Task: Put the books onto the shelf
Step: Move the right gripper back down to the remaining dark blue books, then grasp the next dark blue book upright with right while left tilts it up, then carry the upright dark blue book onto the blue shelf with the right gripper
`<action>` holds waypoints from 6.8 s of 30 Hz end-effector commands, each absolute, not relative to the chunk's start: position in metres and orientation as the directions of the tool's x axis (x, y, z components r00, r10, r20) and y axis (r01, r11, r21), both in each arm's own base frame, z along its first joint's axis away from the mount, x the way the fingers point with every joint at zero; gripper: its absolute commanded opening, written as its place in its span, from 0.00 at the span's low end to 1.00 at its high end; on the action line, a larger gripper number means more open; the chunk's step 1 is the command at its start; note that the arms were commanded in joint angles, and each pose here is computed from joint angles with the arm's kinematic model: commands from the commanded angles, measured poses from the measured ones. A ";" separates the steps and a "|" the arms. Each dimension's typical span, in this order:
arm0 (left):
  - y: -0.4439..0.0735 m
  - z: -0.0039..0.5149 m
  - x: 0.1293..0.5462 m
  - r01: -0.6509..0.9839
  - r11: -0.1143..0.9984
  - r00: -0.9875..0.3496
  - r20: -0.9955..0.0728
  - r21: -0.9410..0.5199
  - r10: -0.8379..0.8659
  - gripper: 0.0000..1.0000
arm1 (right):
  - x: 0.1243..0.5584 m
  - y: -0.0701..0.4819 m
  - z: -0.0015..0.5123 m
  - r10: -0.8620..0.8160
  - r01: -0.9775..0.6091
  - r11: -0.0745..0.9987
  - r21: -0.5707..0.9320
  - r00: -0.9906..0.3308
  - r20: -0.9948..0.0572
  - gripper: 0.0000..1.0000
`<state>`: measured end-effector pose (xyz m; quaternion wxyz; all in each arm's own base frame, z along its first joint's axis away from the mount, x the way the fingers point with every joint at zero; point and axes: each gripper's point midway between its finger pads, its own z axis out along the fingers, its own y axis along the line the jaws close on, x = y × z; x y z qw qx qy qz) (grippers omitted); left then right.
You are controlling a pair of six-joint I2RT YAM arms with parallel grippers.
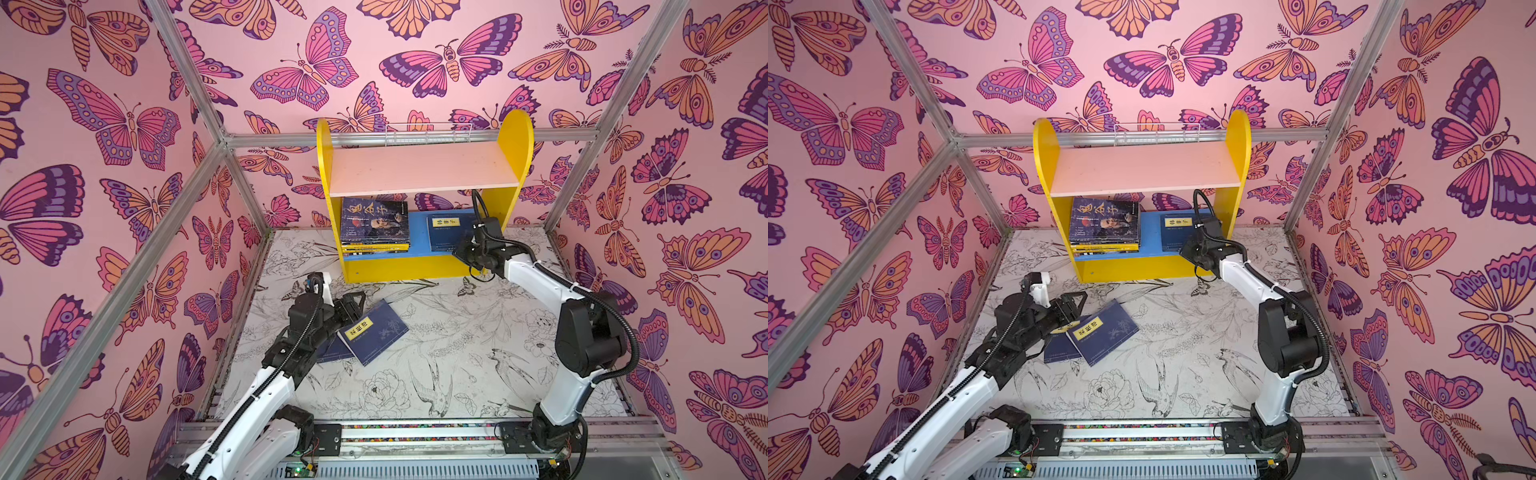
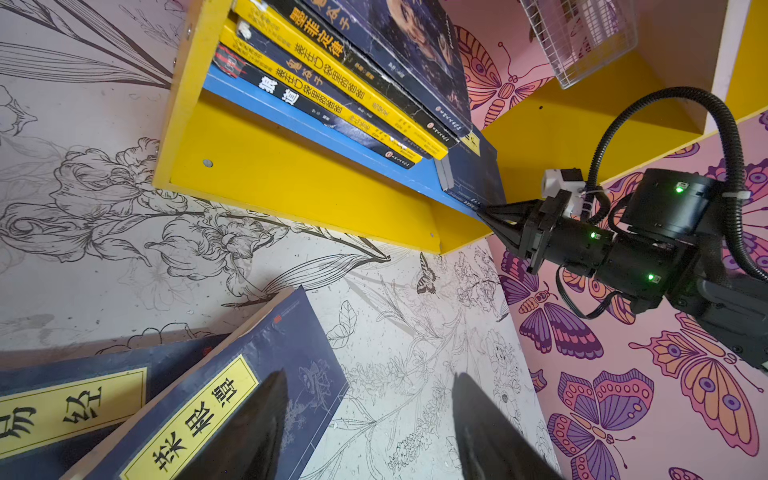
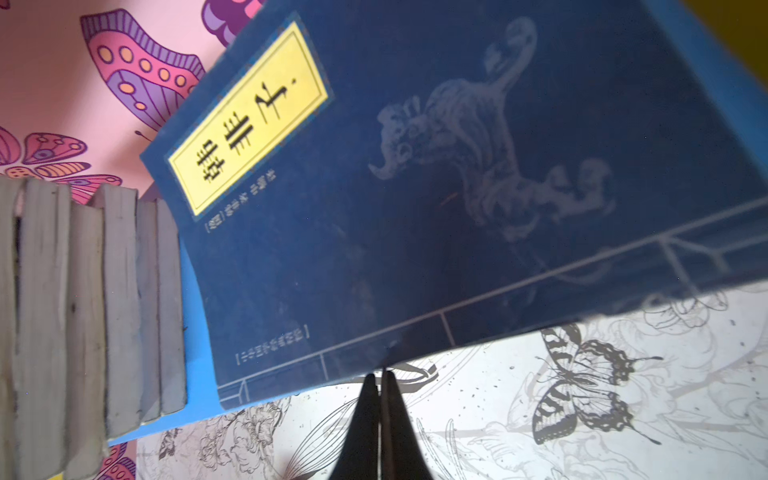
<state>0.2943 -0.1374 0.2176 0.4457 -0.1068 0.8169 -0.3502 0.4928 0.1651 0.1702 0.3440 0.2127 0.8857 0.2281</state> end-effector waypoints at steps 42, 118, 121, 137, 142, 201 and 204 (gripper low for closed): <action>-0.131 0.020 0.230 -0.329 0.790 -0.918 -0.019 -0.517 -0.395 0.66 | 0.320 0.378 0.040 -0.358 -0.536 0.679 0.501 -0.838 -0.411 0.48; -0.151 0.247 0.294 0.224 0.322 -0.676 -0.384 -0.920 -0.629 0.84 | 0.344 0.365 0.318 0.243 -0.483 -0.128 0.867 -0.862 -0.444 0.00; -0.152 0.257 0.297 0.258 0.302 -0.662 -0.396 -0.918 -0.637 0.80 | 0.346 0.366 0.321 0.251 -0.471 -0.154 0.868 -0.869 -0.427 0.00; -0.151 0.327 0.291 0.468 0.212 -0.581 -0.479 -0.858 -0.658 0.35 | 0.354 0.365 0.273 0.201 -0.421 0.058 0.905 -0.883 -0.424 0.00; -0.139 0.331 0.288 0.457 0.237 -0.561 -0.485 -0.857 -0.671 0.28 | 0.362 0.355 0.255 0.212 -0.378 0.124 0.917 -0.893 -0.397 0.00; -0.138 0.275 0.315 0.204 0.394 -0.557 -0.437 -0.896 -0.706 0.00 | 0.333 0.384 0.316 0.233 -0.585 0.130 0.801 -0.767 -0.598 0.00; -0.128 0.263 0.315 0.134 0.466 -0.546 -0.457 -0.875 -0.702 0.19 | 0.349 0.363 0.321 0.313 -0.563 0.157 0.811 -0.751 -0.582 0.00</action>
